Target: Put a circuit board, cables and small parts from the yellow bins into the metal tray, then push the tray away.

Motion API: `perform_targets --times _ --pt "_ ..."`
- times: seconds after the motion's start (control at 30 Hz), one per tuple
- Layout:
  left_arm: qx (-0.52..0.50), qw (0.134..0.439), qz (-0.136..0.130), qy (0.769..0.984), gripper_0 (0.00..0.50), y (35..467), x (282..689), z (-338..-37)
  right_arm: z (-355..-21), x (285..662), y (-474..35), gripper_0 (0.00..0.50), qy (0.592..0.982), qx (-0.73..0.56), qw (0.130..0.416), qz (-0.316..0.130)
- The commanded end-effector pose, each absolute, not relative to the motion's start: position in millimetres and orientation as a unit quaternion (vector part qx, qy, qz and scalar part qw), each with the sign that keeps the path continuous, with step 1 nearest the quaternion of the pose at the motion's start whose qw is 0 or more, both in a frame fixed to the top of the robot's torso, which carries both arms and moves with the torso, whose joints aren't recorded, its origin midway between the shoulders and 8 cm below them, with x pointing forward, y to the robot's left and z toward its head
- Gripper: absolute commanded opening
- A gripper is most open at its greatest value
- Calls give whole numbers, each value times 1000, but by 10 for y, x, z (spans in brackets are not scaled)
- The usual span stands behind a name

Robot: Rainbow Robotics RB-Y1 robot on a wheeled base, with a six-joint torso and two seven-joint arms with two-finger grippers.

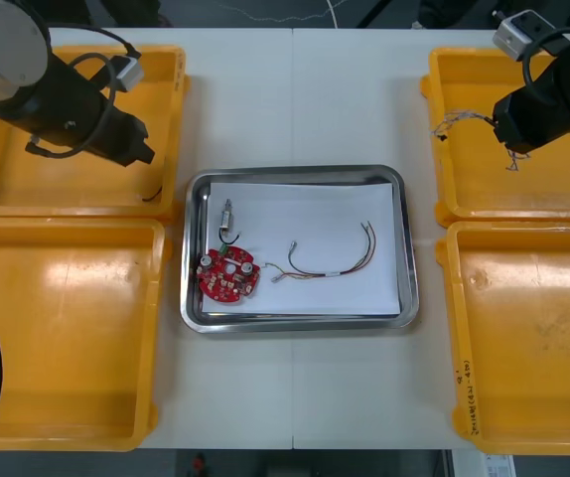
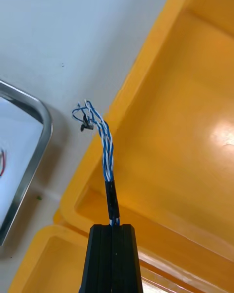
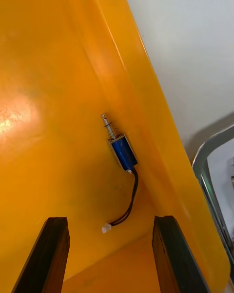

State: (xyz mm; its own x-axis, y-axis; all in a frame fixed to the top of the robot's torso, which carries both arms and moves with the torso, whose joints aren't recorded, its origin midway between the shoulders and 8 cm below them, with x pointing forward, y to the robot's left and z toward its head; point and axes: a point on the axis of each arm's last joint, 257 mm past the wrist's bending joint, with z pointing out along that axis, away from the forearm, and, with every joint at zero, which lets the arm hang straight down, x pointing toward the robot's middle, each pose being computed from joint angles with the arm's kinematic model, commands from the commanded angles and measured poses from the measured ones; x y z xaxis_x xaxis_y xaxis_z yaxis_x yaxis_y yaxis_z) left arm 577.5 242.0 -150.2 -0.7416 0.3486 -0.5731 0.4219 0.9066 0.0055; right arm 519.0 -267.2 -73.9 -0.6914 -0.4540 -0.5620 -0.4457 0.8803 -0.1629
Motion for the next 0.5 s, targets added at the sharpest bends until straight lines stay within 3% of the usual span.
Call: perform_targets --times 0.03,0.23,0.5 --pt "254 297 -27 920 500 2487 5787 -1644 -622 5068 -2573 0 893 -309 323 -46" --pt "254 289 -24 923 500 2505 5748 -1774 -651 4931 -2172 0 865 -375 328 -60" --pt "248 286 -21 925 500 2547 5721 -1935 -778 4728 -1644 0 836 -446 320 -24"
